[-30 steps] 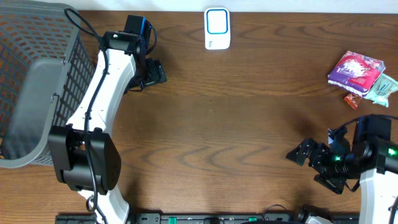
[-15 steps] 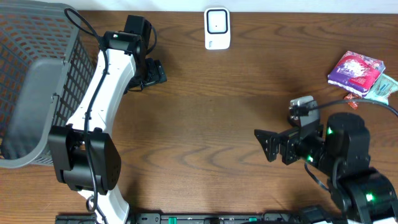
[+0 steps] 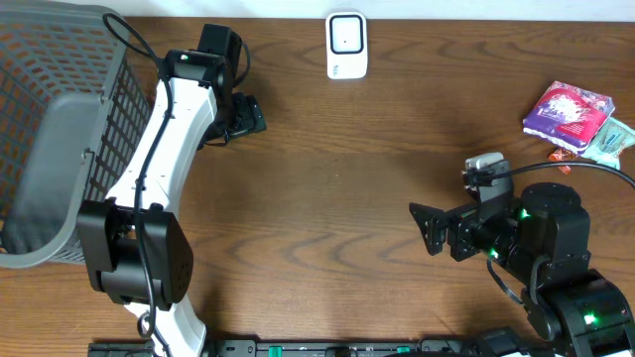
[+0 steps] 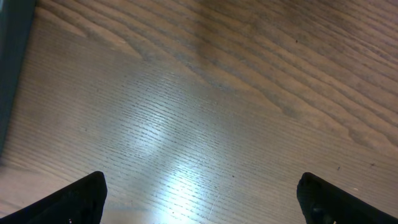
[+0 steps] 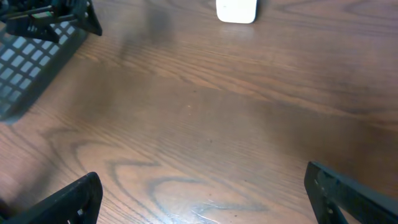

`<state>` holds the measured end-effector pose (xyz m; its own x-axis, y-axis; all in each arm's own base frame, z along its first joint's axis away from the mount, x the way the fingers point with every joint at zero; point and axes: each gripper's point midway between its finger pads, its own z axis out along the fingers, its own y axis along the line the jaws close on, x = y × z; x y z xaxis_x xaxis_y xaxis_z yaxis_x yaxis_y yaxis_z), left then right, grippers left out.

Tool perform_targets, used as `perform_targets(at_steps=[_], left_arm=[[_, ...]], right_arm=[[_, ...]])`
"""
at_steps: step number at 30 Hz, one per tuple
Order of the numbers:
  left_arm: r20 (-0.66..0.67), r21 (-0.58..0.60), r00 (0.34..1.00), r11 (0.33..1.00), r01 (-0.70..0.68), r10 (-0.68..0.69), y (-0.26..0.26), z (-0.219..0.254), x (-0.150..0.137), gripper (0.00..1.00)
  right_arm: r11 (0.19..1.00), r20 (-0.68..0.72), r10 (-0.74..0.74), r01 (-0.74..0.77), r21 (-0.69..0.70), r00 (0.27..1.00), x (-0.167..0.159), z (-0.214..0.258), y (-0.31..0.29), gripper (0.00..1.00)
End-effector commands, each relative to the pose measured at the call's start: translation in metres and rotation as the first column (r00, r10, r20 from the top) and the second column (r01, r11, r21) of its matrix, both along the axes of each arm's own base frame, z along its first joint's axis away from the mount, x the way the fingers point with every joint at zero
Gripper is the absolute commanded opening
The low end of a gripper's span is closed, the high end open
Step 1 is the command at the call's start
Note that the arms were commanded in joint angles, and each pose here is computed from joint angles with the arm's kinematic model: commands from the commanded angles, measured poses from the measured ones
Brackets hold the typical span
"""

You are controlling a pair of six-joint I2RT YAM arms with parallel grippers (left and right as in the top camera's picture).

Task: Scan the item barcode

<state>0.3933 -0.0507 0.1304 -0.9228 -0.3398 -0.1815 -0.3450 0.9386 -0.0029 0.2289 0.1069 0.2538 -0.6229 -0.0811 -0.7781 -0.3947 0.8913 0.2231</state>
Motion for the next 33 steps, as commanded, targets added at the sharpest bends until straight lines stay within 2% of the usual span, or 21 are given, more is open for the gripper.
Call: perform_targets(at_steps=[1, 16, 28, 33], left_arm=[[0.008, 0.013, 1.000, 1.000, -0.001, 0.001, 0.004, 0.004, -0.001, 0.98], [0.008, 0.013, 1.000, 1.000, -0.001, 0.001, 0.004, 0.004, -0.001, 0.98], [0.008, 0.013, 1.000, 1.000, -0.001, 0.001, 0.004, 0.004, -0.001, 0.98], [0.008, 0.013, 1.000, 1.000, -0.001, 0.001, 0.004, 0.004, -0.001, 0.98]], right_arm=[[1.000, 0.001, -0.006, 0.006, -0.025, 1.000, 0.000, -0.004, -0.002, 0.99], [0.993, 0.053, -0.109, 0.111, -0.045, 0.993, 0.002, 0.005, -0.020, 0.99], [0.983, 0.151, -0.173, 0.181, -0.042, 0.973, -0.019, 0.022, -0.040, 0.99], [0.966, 0.179, -0.248, 0.257, -0.029, 0.952, -0.027, 0.014, -0.059, 0.99]])
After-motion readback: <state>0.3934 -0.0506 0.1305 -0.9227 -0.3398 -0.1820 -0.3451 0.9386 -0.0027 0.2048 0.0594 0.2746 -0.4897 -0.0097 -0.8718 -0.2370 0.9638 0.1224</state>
